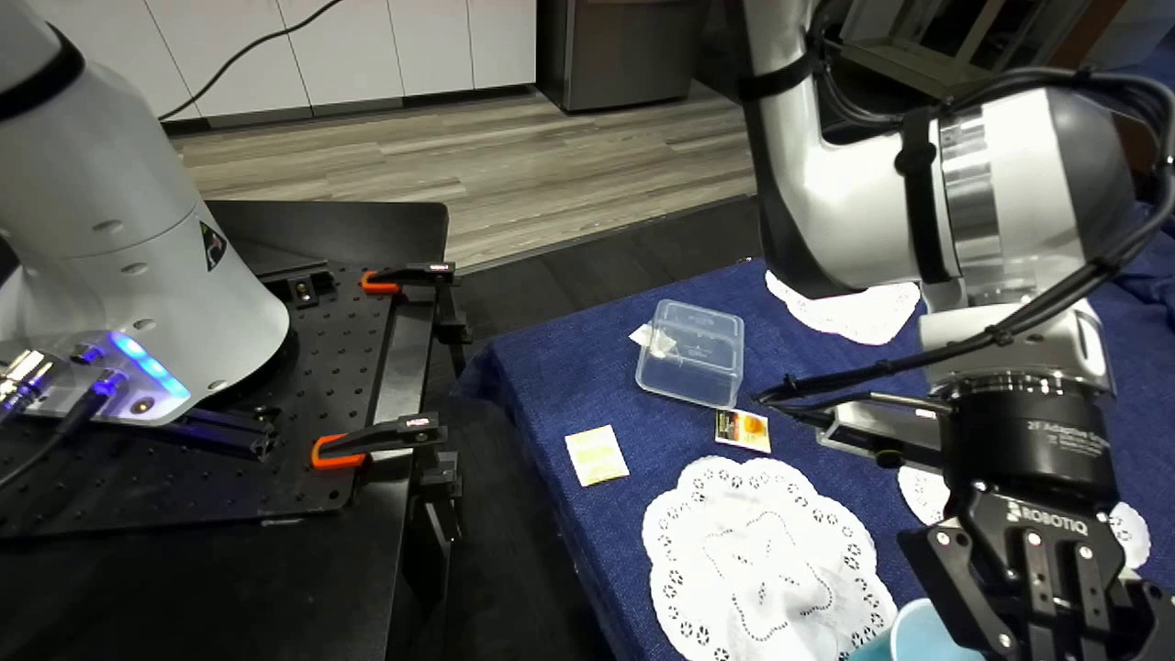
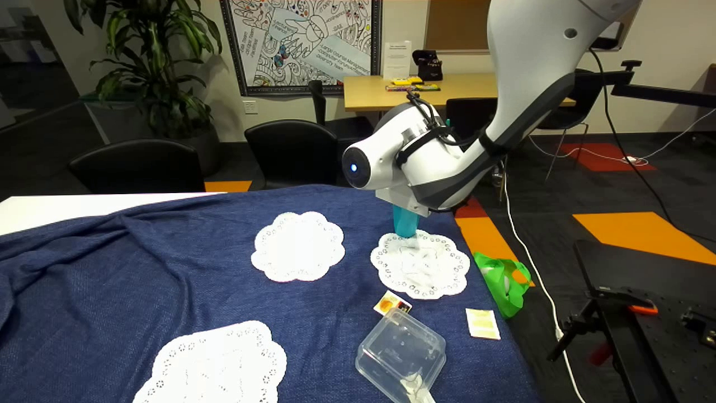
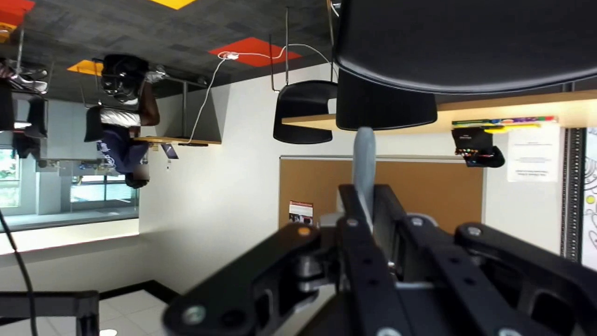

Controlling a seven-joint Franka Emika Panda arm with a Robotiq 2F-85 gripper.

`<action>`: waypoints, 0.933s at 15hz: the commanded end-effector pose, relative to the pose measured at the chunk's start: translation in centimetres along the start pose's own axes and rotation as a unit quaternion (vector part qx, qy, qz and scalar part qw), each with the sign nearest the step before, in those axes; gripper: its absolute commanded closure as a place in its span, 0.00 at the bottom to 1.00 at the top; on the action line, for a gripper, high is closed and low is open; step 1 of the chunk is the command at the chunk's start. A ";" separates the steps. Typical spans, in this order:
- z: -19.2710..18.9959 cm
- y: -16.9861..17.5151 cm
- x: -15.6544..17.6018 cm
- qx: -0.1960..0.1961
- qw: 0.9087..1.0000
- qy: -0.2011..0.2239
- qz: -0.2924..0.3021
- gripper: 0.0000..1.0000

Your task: Place the pen in the teal cup

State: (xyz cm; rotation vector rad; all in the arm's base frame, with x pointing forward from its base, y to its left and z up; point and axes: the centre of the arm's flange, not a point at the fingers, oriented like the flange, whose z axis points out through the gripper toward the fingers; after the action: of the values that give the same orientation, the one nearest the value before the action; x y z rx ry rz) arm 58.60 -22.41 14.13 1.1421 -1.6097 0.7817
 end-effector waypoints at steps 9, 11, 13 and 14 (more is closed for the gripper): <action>-4.1 -2.6 -3.5 0.049 0.999 -0.015 -0.003 0.97; -4.3 -2.7 -4.5 0.048 0.999 -0.020 -0.008 0.97; -4.2 -2.8 -5.4 0.046 0.999 -0.023 -0.012 0.97; -4.0 -2.9 -5.9 0.045 0.999 -0.025 -0.014 0.97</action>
State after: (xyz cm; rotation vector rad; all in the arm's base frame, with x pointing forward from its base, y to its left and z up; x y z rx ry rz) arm 62.21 -17.75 10.74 1.2664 -1.5883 0.8275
